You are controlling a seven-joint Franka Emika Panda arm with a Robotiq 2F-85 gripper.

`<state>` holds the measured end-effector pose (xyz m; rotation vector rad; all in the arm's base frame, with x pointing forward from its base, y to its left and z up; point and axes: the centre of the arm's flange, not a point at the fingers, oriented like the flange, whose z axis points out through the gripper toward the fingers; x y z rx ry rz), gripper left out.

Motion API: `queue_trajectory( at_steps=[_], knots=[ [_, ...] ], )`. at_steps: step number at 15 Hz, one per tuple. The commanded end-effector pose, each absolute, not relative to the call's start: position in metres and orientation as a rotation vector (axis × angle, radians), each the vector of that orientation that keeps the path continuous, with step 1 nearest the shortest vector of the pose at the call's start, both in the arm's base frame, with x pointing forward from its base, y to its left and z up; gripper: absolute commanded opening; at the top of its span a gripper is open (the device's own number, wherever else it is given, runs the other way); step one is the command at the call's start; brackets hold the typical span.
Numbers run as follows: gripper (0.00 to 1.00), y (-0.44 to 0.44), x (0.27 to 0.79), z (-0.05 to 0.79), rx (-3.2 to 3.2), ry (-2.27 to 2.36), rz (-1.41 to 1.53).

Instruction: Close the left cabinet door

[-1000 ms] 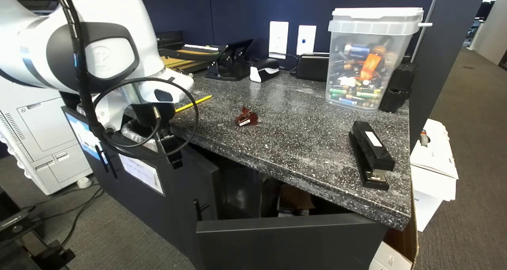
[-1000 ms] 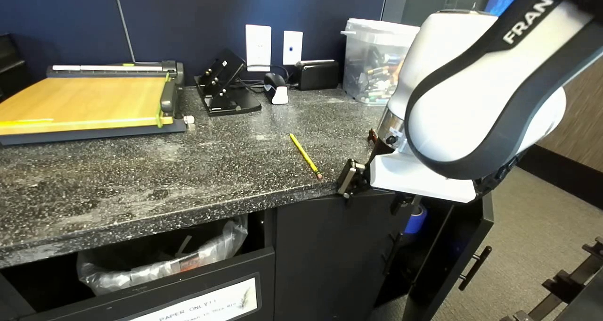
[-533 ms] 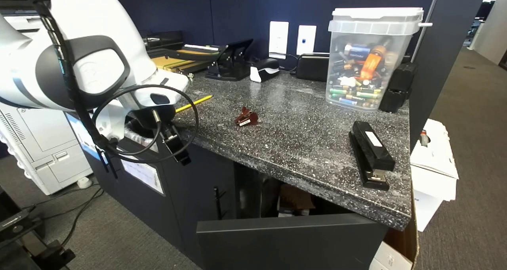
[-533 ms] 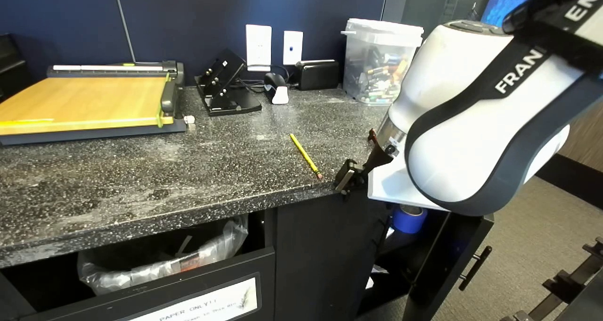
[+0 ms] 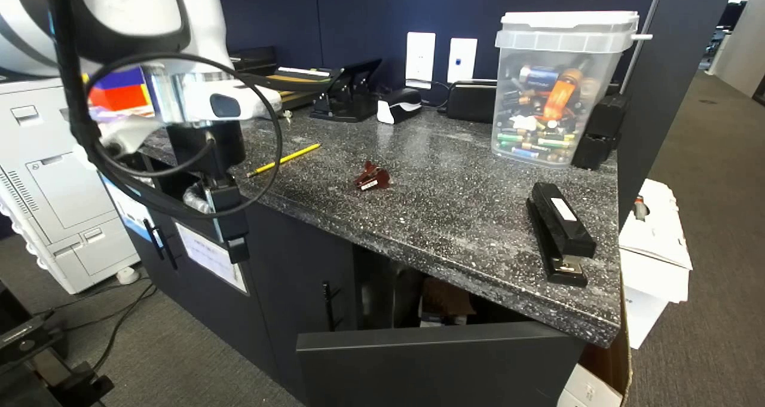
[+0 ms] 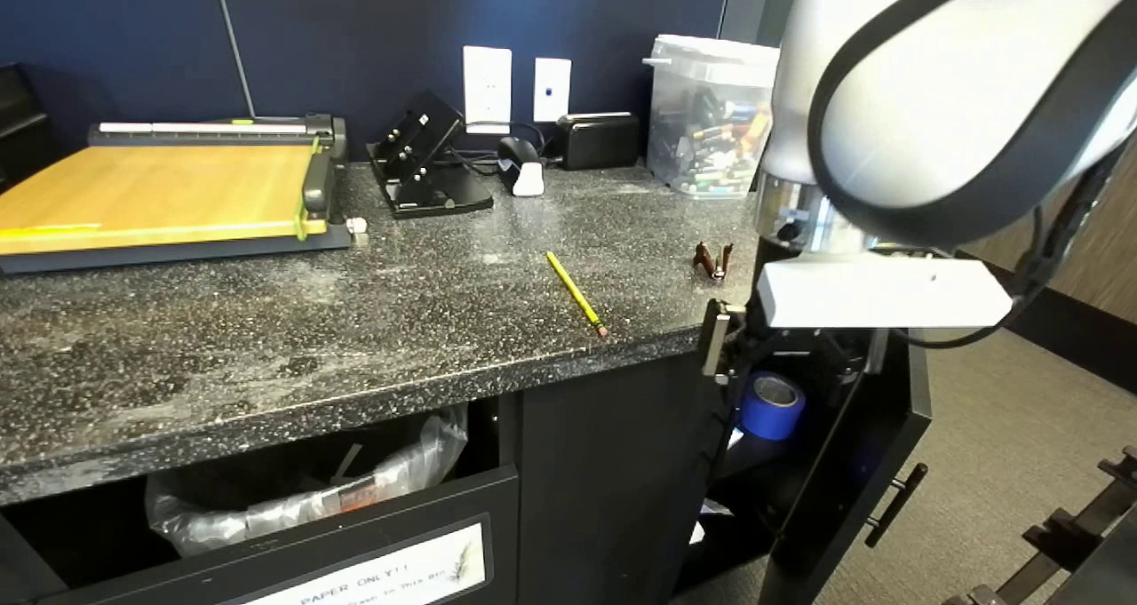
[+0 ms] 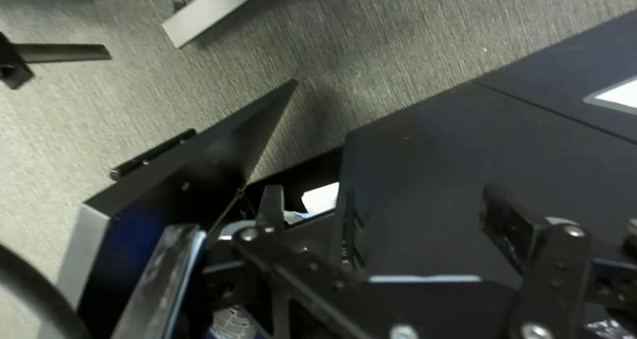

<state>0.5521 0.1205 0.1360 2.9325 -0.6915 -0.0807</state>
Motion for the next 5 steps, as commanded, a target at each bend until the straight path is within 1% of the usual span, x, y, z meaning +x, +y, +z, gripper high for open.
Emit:
queue_trajectory(
  at_steps=[1,2,5],
  knots=[
    [1.00,0.107,0.545,0.214,2.860,-0.625,-0.362],
    [1.00,0.109,0.541,0.162,2.886,-0.664,-0.231],
    [1.00,0.098,0.532,0.188,2.869,-0.658,-0.308]
  ],
)
